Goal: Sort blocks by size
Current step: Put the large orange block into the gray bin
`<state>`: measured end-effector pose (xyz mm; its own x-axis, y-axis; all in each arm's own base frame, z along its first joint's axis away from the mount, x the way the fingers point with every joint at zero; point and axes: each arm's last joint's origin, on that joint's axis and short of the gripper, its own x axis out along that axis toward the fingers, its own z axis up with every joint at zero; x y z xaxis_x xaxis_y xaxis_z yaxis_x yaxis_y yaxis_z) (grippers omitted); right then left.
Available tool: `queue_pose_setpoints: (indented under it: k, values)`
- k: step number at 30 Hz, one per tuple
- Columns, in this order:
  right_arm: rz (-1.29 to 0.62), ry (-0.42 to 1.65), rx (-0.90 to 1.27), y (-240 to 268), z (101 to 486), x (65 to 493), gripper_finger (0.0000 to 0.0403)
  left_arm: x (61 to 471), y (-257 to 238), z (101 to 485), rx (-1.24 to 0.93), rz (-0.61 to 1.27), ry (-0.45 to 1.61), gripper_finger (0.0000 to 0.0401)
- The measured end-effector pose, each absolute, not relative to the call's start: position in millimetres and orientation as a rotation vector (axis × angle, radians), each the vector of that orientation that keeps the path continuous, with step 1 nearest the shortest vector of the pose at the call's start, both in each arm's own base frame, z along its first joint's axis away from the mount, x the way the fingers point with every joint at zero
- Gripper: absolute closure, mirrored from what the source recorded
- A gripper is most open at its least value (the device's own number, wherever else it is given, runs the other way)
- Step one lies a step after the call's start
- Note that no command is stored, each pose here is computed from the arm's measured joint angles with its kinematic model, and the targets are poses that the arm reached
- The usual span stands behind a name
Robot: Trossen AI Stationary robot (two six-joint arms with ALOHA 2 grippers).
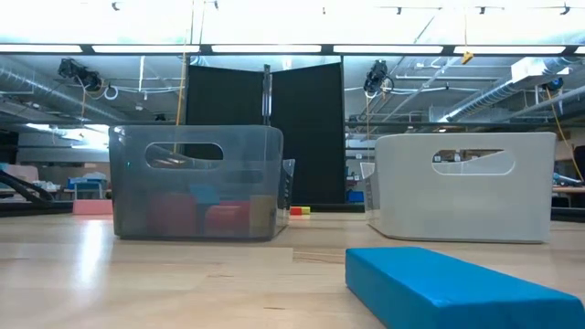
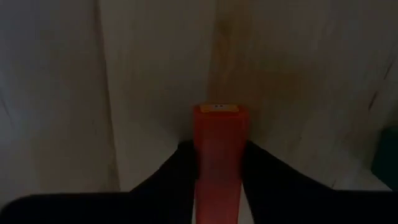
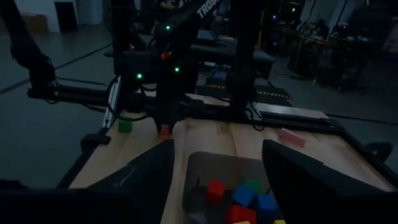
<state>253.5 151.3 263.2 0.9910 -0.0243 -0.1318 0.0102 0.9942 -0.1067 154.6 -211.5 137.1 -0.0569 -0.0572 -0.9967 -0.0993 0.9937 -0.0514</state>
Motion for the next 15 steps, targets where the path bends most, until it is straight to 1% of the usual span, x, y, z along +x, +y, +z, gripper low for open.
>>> queue_pose_setpoints:
  k: [1, 6, 9, 10, 12, 15]
  values:
    - [-0.017, 0.133, -0.113, 151.3, 263.3, 253.5, 0.0149, 154.9, -211.6, 137.3, -0.120, 0.035, 1.622, 0.0303]
    - [-0.015, 0.126, -0.132, 151.3, 264.0, 253.6, 0.0150, 156.2, -212.3, 137.4, -0.137, 0.059, 1.595, 0.0301]
    - [-0.015, 0.127, -0.142, 151.4, 263.8, 253.6, 0.0151, 159.6, -214.9, 144.2, -0.127, 0.069, 1.533, 0.0301]
    - [-0.015, 0.127, -0.143, 151.4, 263.9, 253.6, 0.0151, 161.1, -215.4, 147.4, -0.121, 0.075, 1.494, 0.0301]
    - [-0.014, 0.120, -0.147, 151.4, 264.7, 253.6, 0.0151, 169.2, -216.3, 160.5, -0.123, 0.097, 1.313, 0.0301]
    - [-0.007, 0.083, -0.158, 152.8, 269.9, 252.0, 0.0151, 174.7, -211.4, 183.3, -0.133, 0.119, 1.098, 0.0301]
